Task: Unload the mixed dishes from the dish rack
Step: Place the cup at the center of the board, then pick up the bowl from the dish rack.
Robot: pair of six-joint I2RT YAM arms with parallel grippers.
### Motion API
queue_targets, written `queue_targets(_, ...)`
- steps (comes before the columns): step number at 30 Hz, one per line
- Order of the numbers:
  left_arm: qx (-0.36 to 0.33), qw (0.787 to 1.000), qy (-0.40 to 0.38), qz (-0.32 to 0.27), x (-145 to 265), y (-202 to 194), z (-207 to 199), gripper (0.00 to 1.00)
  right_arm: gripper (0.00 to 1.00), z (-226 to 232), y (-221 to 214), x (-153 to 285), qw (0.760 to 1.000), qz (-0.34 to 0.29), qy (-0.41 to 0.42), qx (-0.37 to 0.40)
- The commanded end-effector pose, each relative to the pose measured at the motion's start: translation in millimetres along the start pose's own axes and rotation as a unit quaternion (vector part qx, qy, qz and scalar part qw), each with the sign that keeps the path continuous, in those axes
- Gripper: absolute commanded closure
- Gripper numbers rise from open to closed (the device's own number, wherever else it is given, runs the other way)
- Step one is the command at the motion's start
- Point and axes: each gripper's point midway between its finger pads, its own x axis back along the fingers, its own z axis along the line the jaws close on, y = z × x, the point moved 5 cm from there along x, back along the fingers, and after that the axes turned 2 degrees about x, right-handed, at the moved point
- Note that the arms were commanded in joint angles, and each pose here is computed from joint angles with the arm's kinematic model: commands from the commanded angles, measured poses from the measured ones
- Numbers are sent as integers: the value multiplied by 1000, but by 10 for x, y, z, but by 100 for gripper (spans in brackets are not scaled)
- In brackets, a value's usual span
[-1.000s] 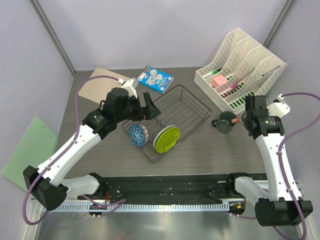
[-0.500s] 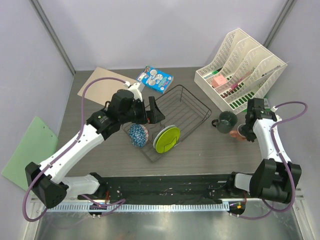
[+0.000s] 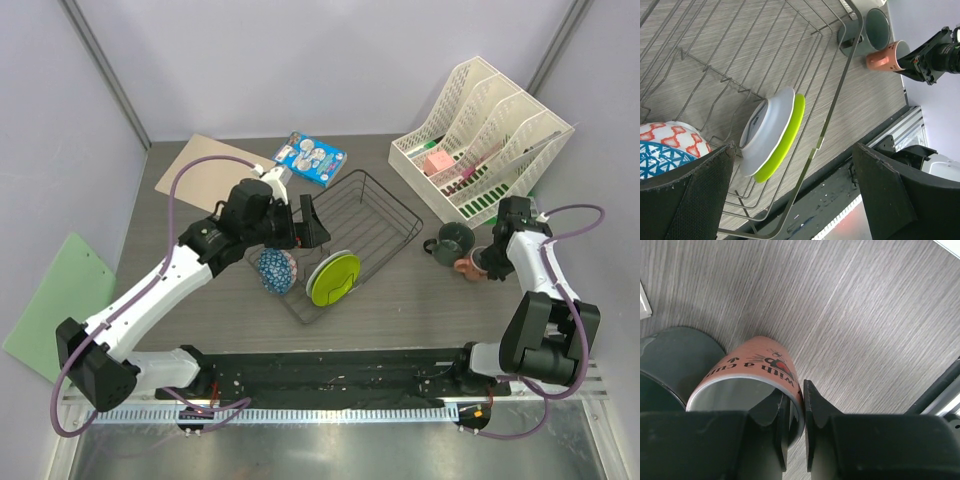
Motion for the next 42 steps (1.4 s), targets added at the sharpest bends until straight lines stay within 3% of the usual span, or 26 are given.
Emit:
queue_targets(1,-6,1000,-1,-7,18,41,-37,3,78,56,61,13,1000,-12,20,1)
queue_targets(6,-5,1000,4,-6,14,33,-14,3,62,19,39,41,1000,-16,23,4)
queue_targets(10,-7,1000,3,-6,21,23,-19,3,59,11,15,90,999,-12,32,4)
queue_targets(16,-19,1000,16,-18,72,61,7,3,52,49,140,600,992,-54,115,-20)
queue_targets(22,-28,997,59,-35,109,86,131,0,49,204,197,1263,972,-72,223,3)
queue_targets(23,-28,996,76,-47,127,115,174,0,48,251,203,1369,965,-76,252,10)
queue_targets(27,-11,994,103,-33,7,52,310,0,45,597,-61,1804,892,-57,443,66)
queue_targets(28,-8,996,90,-16,-27,18,284,0,43,691,-83,2026,851,-81,513,79)
queue_targets(30,-2,996,90,7,-96,-43,306,0,40,755,-228,1987,832,-83,543,78)
queue_targets(31,-4,995,96,8,-113,-62,336,0,38,807,-273,2095,811,-103,570,84)
queue_targets(37,-51,984,165,-49,53,100,511,0,37,1119,-742,2124,754,-83,627,174)
queue_targets(40,-74,970,224,-55,105,147,662,4,37,1267,-820,2131,751,-118,614,212)
queue_targets(42,-73,965,248,-55,109,135,724,8,37,1351,-864,2108,762,-150,591,217)
